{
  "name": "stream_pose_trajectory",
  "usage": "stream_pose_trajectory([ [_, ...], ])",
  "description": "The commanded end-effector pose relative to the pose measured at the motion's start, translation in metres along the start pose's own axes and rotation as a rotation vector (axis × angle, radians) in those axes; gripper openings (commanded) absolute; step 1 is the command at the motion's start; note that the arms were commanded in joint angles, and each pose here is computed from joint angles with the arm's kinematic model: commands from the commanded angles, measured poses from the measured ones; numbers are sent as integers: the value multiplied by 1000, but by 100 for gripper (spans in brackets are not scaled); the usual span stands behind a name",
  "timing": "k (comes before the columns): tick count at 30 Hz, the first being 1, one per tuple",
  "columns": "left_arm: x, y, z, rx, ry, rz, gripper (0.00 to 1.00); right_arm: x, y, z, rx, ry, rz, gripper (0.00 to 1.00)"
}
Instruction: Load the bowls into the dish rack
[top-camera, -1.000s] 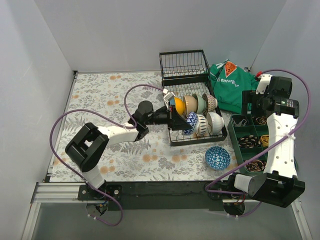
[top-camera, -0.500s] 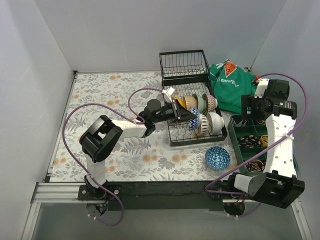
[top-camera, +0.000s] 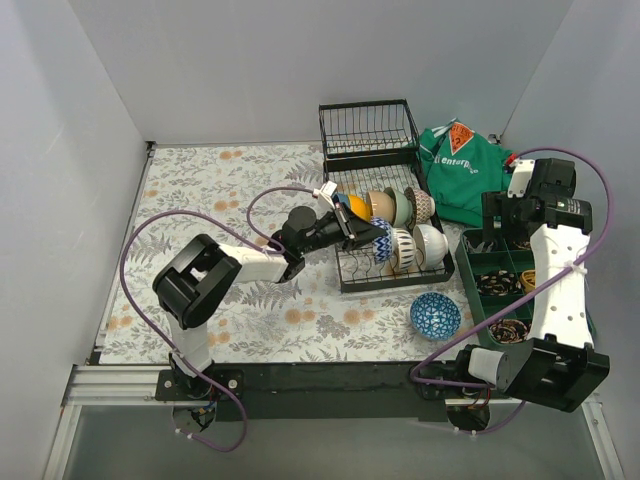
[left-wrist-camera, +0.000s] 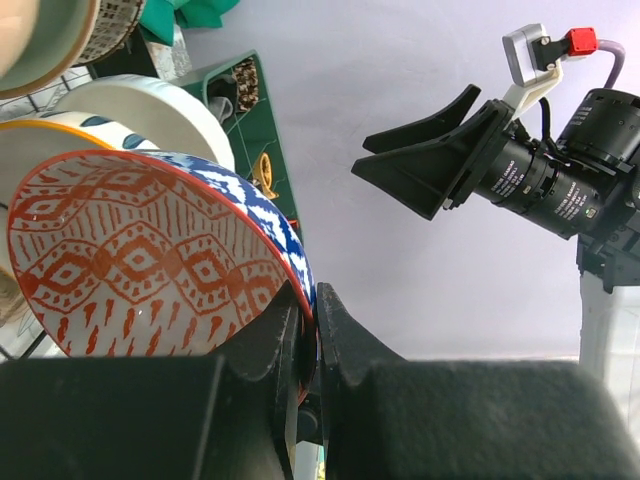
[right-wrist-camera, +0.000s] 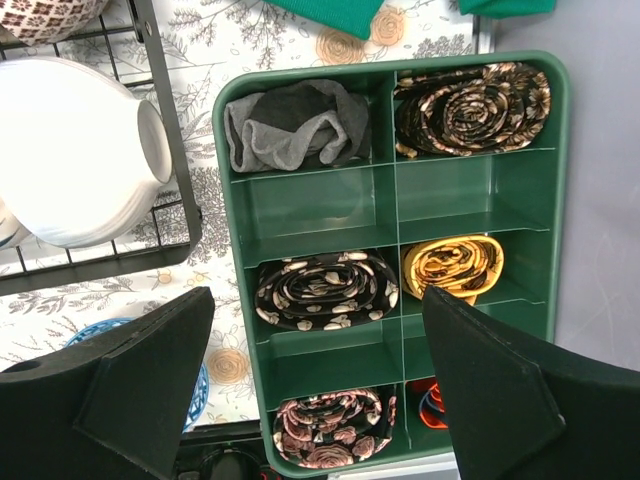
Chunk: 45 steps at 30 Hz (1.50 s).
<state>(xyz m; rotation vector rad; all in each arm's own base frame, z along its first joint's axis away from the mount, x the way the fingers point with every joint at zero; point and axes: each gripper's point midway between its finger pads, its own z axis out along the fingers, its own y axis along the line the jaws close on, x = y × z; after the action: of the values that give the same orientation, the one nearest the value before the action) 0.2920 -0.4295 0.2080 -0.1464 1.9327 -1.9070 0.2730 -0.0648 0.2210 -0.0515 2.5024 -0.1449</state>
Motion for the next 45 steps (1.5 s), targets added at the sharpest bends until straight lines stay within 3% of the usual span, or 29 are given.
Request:
stream_pose_trajectory([
  [1, -10, -35, -8, 56, -65, -13, 0, 0, -4, 3, 8, 14, -11, 93],
  [15, -13, -7, -6, 61, -63, -61, 0, -5, -12, 7, 37, 33, -34, 93],
  [29, 20, 41, 14, 0, 17, -108, 0, -2, -11, 12, 31, 51, -41, 93],
  [33, 17, 37, 8, -6, 28, -39, 40, 2, -8, 13, 20, 51, -36, 93],
  [34, 14, 36, 6, -3, 29, -11, 45, 1, -8, 12, 20, 45, -31, 93],
  [40, 5, 21, -22, -23, 84, 150, 53, -3, -1, 13, -15, 27, -18, 93],
  [45, 20, 15, -53, -54, 273, 236, 55, -7, 9, 13, -65, -5, 10, 93],
])
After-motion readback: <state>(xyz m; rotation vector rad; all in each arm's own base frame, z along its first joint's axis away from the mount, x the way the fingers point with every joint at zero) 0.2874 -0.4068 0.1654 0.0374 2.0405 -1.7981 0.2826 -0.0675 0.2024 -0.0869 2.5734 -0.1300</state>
